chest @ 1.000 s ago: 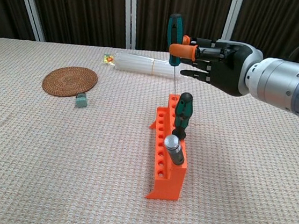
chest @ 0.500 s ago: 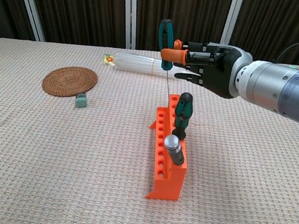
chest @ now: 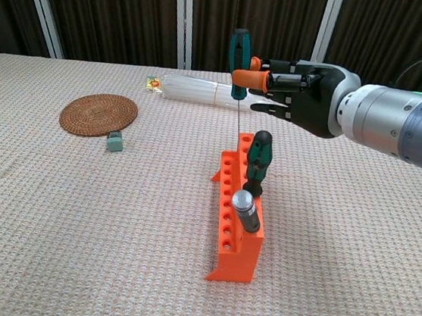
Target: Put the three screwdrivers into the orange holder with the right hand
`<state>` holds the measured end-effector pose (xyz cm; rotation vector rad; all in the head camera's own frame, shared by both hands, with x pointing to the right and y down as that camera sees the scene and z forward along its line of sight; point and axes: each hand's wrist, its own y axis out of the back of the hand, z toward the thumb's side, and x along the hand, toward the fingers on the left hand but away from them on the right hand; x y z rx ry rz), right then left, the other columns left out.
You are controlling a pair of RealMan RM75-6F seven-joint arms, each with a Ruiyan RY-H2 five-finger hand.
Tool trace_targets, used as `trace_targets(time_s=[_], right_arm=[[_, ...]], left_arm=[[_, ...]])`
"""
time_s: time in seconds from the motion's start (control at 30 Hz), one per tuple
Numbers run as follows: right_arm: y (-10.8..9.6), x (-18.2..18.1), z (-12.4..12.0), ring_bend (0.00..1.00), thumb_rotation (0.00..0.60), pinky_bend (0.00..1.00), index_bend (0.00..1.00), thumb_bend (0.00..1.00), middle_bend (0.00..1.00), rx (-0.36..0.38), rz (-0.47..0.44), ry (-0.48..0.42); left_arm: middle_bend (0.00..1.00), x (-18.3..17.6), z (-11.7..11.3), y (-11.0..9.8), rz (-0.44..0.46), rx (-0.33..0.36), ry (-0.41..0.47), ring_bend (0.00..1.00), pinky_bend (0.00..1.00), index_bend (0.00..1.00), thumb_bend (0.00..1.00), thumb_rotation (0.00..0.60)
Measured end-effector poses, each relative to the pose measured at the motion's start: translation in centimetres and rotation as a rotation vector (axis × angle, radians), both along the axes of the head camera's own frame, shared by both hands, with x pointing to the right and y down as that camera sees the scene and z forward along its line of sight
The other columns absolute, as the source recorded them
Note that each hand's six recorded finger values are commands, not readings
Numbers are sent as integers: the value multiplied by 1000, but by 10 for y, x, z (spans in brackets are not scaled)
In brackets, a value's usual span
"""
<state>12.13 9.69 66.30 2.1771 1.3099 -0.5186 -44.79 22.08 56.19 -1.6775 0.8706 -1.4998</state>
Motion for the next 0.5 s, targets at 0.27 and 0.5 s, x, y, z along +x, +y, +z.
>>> trace_targets(time_s=[0.27, 0.5], right_arm=[[-3, 4, -5, 0, 600, 0, 630, 334, 126, 11, -7, 8], [-3, 8, -2, 0, 600, 0, 630, 334, 125, -2, -6, 16]], left_arm=[[0, 2, 0, 0, 2, 0, 3, 0, 0, 12, 19, 600], [0, 2, 0, 1, 1, -3, 6, 0, 0, 12, 20, 600]])
